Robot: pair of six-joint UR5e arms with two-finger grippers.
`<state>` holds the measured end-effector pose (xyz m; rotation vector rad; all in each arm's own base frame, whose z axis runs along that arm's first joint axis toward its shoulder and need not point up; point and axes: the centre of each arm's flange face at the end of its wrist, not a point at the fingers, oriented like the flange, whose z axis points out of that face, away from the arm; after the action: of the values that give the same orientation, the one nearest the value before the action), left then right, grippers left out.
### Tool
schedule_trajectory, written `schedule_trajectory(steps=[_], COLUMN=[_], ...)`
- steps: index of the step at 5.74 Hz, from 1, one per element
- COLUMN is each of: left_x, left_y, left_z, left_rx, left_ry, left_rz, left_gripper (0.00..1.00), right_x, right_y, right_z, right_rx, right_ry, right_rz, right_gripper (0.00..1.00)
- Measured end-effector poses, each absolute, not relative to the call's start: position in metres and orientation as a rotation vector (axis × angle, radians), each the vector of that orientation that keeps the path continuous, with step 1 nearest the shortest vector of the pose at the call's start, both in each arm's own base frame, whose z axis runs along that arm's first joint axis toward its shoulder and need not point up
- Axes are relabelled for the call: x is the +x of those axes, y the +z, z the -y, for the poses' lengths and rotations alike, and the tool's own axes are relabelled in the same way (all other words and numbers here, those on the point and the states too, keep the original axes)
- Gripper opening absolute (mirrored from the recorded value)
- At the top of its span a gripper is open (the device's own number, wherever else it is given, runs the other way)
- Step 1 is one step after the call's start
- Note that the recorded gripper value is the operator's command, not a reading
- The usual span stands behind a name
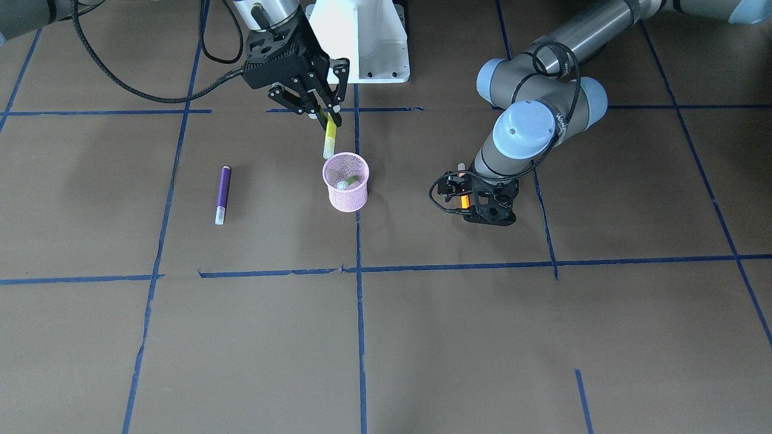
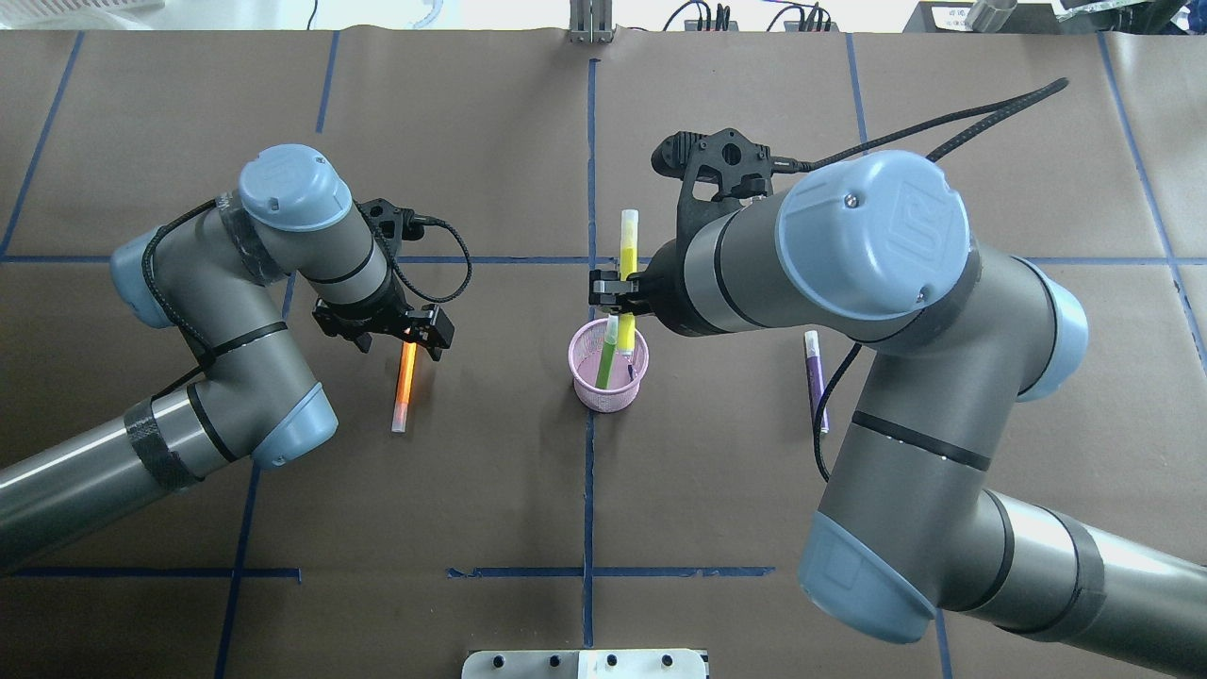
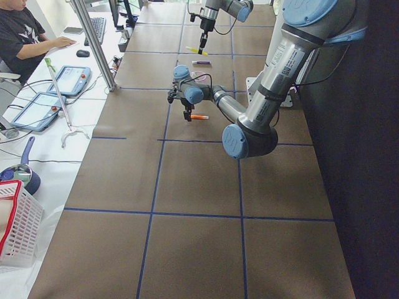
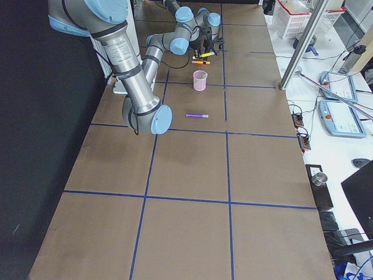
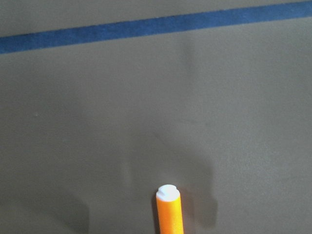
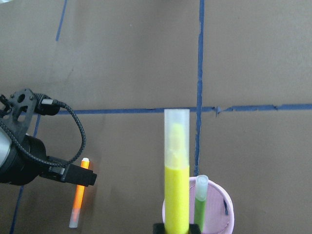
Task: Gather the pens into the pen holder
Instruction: 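Carry the yellow highlighter over the pink cup while the left gripper grasps the orange pen, then lower the yellow highlighter into the pink cup and open the right gripper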
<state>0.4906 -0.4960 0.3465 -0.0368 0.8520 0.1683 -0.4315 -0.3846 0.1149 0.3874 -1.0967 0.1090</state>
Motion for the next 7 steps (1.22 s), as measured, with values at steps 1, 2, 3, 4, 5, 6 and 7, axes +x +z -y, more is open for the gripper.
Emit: schedule_trajectory(steps=[1,2,3,4,5,6,7], left_x=[0.490,0.489,0.486,0.484,0.482,0.481,0.481], left_y=[0.346,0.344,0.341,0.338,0.336,0.334,0.332], left_z=[0.496,0.496,0.498,0.499,0.499,0.498,0.498], left_rx=[-0.036,-0.032,-0.026,-0.020,-0.016,-0.013,-0.010], left_ry=[0.170,0.169,0.168,0.167,0.168,0.169,0.169], left_rz=[-0.853,-0.855,-0.858,-0.863,-0.866,-0.869,-0.871], left_gripper=[1.00,1.00,1.00,1.00,1.00,1.00,1.00], right_x=[-0.445,-0.467,-0.485,-0.501,-0.514,-0.527,-0.541], right_y=[0.116,0.125,0.138,0.150,0.159,0.167,0.176], right_z=[0.377,0.365,0.358,0.358,0.362,0.367,0.366], right_rx=[0.505,0.584,0.627,0.665,0.708,0.737,0.749], right_ry=[0.115,0.115,0.117,0.129,0.151,0.170,0.176], right_rz=[1.067,1.031,0.990,0.948,0.922,0.915,0.914], right_gripper=[0.00,0.00,0.00,0.00,0.00,0.00,0.00])
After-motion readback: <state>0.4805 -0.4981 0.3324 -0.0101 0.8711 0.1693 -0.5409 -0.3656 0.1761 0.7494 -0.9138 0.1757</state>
